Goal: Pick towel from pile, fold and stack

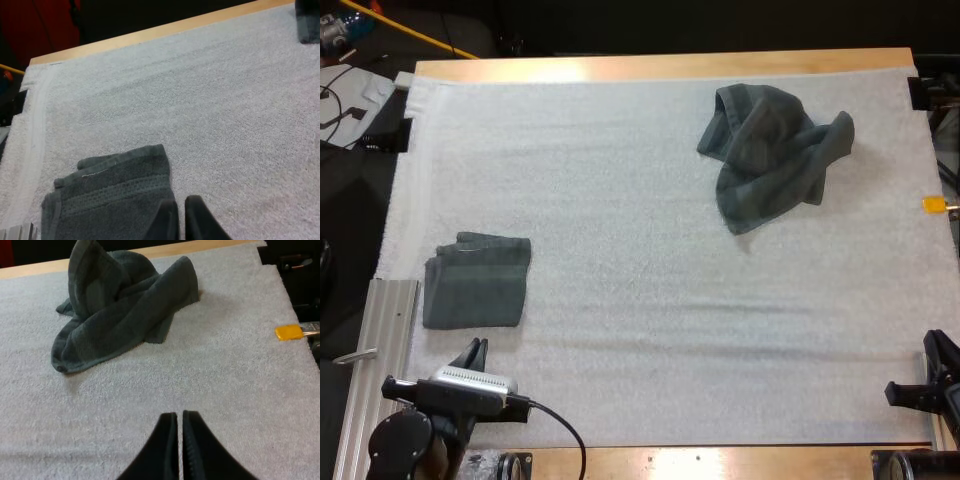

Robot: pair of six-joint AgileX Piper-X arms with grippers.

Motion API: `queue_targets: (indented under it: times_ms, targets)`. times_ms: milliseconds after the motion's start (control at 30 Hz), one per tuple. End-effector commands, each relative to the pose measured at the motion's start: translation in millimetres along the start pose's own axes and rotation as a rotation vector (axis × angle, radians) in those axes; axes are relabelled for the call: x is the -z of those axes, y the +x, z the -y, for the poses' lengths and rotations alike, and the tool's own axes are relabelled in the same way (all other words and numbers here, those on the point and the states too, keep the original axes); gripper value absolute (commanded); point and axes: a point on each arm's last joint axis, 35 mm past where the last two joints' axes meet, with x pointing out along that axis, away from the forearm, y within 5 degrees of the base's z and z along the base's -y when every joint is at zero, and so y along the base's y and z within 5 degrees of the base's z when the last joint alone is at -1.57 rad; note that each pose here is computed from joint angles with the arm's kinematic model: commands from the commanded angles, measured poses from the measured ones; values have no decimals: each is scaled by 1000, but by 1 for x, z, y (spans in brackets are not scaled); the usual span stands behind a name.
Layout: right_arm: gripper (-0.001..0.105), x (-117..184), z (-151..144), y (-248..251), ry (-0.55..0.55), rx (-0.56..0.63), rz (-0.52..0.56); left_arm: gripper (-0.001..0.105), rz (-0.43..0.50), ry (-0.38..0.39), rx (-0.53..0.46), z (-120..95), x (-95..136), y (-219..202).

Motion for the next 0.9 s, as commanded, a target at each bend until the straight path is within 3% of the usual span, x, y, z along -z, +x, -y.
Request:
queue_targets:
  times_ms: [0,867]
  targets:
    - [1,-2,0,1,3,-1,-4,0,10,-1,-5,0,-3,1]
    - [1,-3,1,1,8,6,-1,0,17,-2,-8,0,-4,0]
